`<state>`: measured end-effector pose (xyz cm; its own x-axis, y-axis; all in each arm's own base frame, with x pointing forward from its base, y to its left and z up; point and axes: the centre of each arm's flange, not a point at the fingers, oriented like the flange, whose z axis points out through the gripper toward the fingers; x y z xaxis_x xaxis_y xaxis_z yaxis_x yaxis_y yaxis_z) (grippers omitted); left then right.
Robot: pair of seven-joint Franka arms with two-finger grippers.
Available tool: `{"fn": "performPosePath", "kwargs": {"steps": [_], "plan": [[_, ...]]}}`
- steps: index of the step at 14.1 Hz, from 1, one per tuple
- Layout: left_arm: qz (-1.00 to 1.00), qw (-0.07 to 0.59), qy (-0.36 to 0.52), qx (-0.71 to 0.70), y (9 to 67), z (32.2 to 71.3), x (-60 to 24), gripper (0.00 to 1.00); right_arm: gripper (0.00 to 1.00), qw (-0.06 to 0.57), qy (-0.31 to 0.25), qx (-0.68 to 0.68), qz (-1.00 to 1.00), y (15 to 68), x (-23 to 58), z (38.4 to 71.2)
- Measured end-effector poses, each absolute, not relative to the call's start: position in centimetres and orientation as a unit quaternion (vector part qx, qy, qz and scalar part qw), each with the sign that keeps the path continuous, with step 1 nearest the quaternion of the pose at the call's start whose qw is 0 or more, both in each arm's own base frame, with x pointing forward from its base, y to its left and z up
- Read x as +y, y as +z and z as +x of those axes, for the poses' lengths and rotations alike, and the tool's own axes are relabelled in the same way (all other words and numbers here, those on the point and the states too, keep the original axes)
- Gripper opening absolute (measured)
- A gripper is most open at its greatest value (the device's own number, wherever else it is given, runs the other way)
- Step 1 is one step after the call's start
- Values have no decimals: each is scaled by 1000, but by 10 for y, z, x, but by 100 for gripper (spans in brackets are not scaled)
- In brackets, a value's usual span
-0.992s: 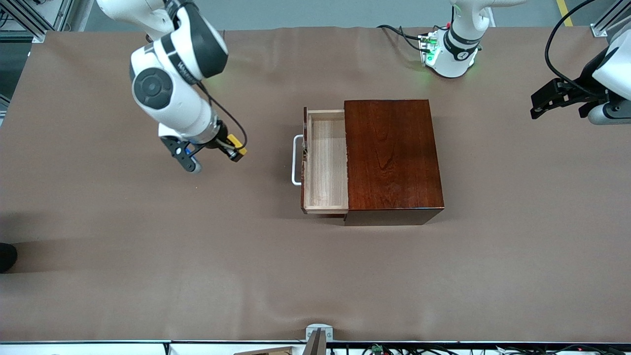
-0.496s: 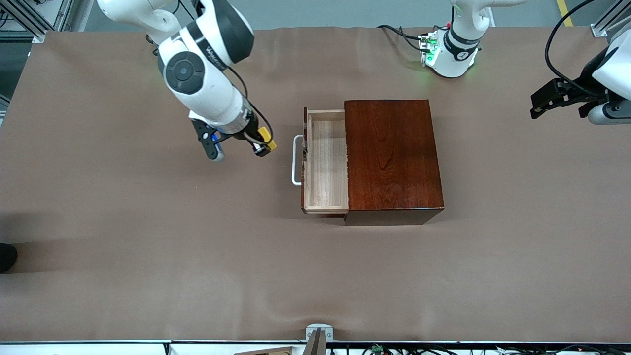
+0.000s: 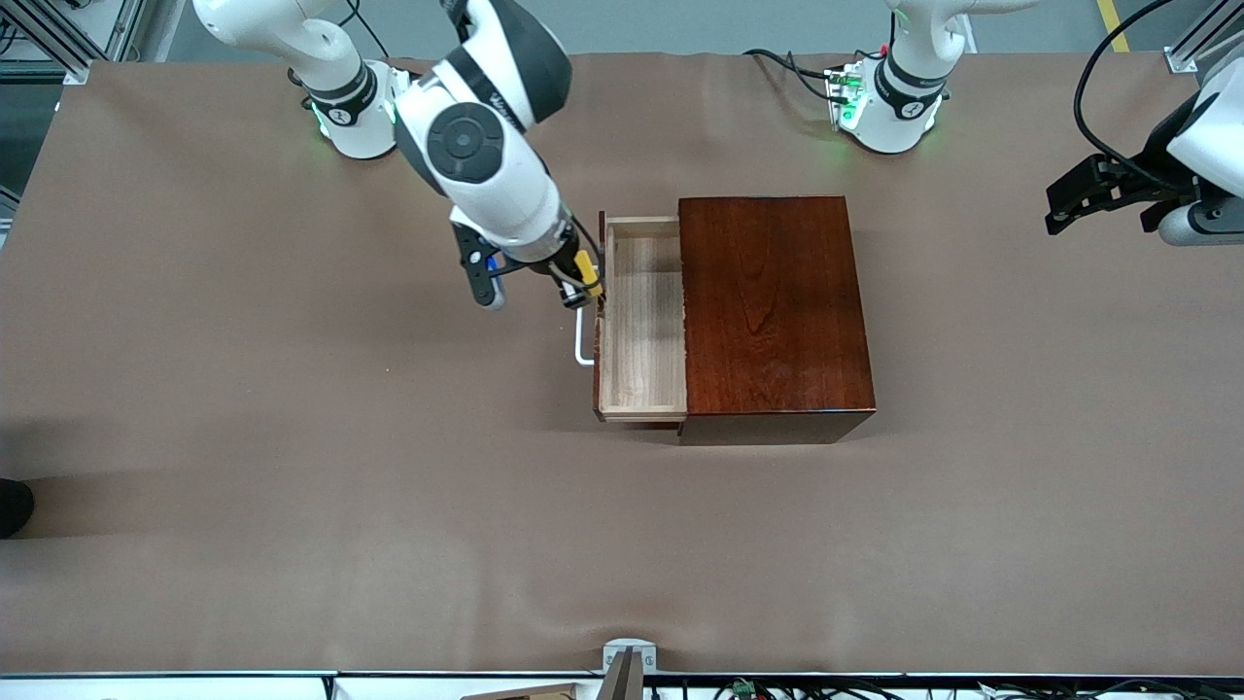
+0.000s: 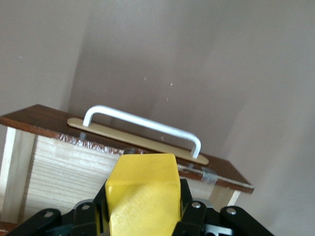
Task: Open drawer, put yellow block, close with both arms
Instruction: 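Carry the yellow cube over the open drawer with the right gripper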
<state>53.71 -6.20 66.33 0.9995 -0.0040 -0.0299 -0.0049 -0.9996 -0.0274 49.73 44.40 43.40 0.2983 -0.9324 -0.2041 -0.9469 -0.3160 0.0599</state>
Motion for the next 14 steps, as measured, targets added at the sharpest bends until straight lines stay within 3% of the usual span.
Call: {"fn": "performPosePath", "kwargs": {"steps": [14], "plan": [[-1000,14,18,3,663,536,-63,100,56,23,91,603,-792,362,509,479]]}}
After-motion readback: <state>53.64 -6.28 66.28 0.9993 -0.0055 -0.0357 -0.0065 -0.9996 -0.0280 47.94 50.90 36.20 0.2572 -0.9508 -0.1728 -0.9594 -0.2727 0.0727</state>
